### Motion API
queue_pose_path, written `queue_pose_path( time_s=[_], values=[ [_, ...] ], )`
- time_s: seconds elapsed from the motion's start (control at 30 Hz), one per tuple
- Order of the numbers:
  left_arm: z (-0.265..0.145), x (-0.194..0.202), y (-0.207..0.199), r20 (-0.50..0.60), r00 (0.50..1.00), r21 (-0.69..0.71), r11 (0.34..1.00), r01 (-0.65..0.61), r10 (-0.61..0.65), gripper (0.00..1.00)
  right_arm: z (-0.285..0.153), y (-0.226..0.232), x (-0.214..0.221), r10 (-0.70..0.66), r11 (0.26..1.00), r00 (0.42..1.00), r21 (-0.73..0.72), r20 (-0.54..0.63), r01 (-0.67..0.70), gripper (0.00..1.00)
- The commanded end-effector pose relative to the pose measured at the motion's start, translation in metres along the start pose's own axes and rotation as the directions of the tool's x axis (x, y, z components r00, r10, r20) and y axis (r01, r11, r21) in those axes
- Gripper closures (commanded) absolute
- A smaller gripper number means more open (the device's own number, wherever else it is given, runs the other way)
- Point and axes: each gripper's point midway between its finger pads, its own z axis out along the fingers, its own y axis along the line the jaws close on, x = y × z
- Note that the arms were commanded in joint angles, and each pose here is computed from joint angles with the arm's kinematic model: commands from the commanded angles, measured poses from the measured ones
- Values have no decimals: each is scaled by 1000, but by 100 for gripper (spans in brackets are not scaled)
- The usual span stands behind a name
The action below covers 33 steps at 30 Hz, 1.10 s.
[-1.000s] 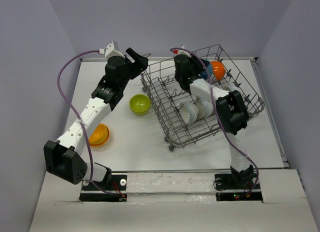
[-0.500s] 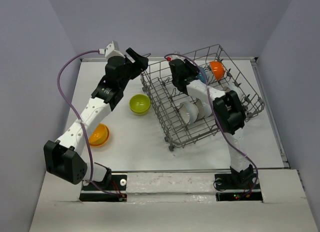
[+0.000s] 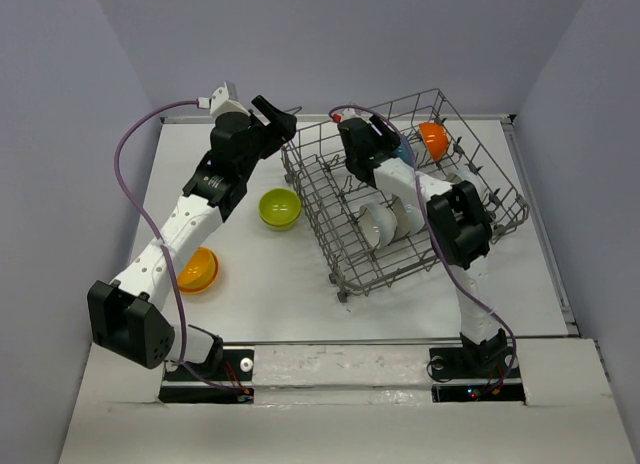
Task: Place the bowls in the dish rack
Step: Insert the bowl into the dish rack, then pick up the bowl from the bowl.
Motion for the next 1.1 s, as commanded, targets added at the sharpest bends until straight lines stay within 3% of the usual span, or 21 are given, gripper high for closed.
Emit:
queue_pose_path(
  time_s=[0.0, 0.37, 0.53, 0.67, 0.73, 0.77, 0.8, 0.93, 1.07],
  values=[
    [0, -10, -9, 46, 999, 29, 1000, -9, 8, 17, -15, -36, -26, 150, 988, 987, -40, 58, -148, 28],
    [5, -16, -6, 66, 996, 0, 998, -55, 55, 15, -67, -89, -70, 370, 919, 915, -212, 163, -334, 22],
    [1, -28, -7, 100, 991, -23, 996, -88, 90, 14, -91, -125, -80, 437, 892, 876, -222, 202, -394, 20],
    [-17, -54, 5, 165, 975, -129, 983, -131, 152, 13, -126, -180, -82, 561, 824, 799, -237, 216, -514, 18],
    [-19, -61, 18, 167, 969, -208, 967, -148, 184, 12, -156, -212, -81, 668, 741, 705, -299, 236, -601, 18],
    [-19, -59, 25, 135, 969, -245, 954, -171, 208, 12, -154, -212, -70, 690, 718, 692, -333, 215, -612, 18],
    [-19, -56, 30, 117, 969, -268, 947, -179, 216, 12, -173, -234, -66, 754, 652, 618, -370, 224, -662, 18],
    [-36, -46, 55, 46, 966, -349, 910, -223, 254, 12, -195, -238, -43, 845, 524, 502, -471, 184, -710, 18],
    [-70, -44, 82, 7, 962, -432, 869, -242, 272, 9, -211, -220, -31, 890, 420, 445, -561, 100, -714, 18]
  ],
)
